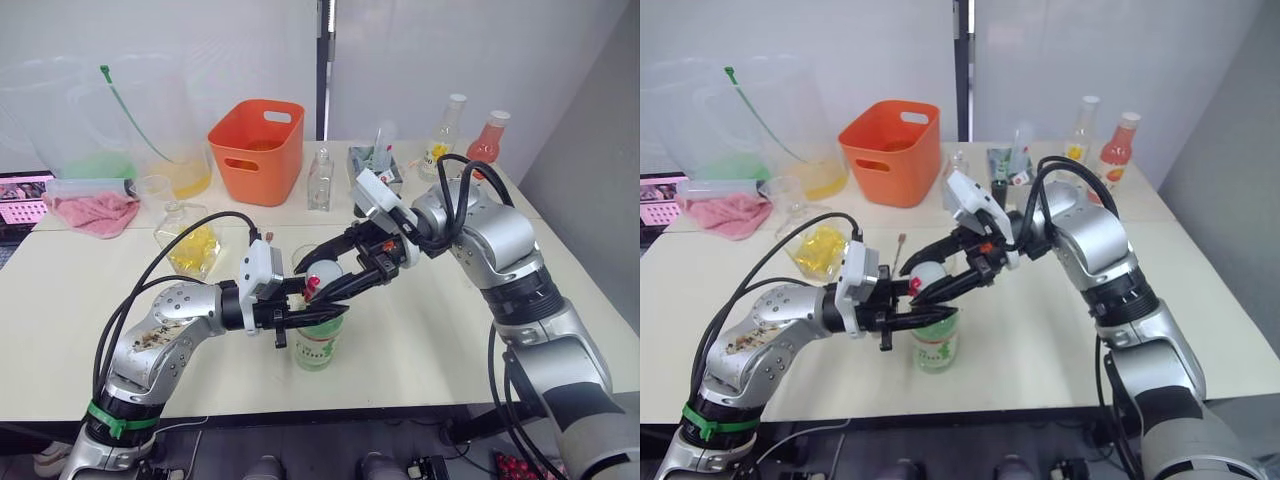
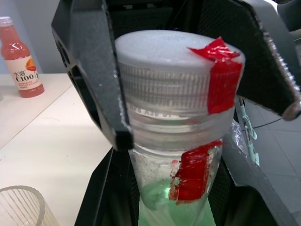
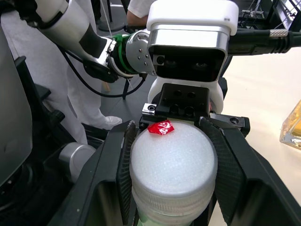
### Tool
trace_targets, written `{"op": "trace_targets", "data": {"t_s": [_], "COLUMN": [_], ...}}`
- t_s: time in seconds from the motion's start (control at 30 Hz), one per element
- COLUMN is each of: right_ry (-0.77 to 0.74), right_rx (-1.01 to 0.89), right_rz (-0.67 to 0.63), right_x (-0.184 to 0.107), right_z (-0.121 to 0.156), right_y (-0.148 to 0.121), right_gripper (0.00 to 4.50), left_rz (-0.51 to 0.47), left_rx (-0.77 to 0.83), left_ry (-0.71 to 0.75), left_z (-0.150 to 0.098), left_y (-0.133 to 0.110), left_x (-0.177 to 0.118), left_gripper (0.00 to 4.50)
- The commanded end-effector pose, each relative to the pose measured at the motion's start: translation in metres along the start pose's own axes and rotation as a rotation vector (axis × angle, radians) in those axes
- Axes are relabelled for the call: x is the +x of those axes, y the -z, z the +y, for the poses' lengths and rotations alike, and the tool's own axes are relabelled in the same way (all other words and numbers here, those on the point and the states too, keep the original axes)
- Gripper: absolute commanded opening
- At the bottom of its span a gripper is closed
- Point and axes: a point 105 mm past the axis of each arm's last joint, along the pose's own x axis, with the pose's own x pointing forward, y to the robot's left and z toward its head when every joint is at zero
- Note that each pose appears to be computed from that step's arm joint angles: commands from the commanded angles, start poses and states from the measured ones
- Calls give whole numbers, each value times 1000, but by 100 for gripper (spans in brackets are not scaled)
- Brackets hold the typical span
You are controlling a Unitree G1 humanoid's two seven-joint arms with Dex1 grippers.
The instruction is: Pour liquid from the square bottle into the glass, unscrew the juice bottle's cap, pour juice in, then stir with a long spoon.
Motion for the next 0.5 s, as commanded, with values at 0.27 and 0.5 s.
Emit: {"op": "trace_targets", "data": {"t_s": [0.27, 0.5], "right_ry": [-24, -33], "right_rx": [-56, -74], "right_rz": [-128, -145], "right_x": [-12, -14], "right_z": [9, 12], "right_y": [-42, -46], "right_gripper": [158, 158], "left_rz": [22, 24], "left_rx": [-1, 5], "left_ry": [43, 41], "left_z": [-7, -5], "left_y": [8, 8], "left_x": [7, 7], "left_gripper": [137, 137]}}
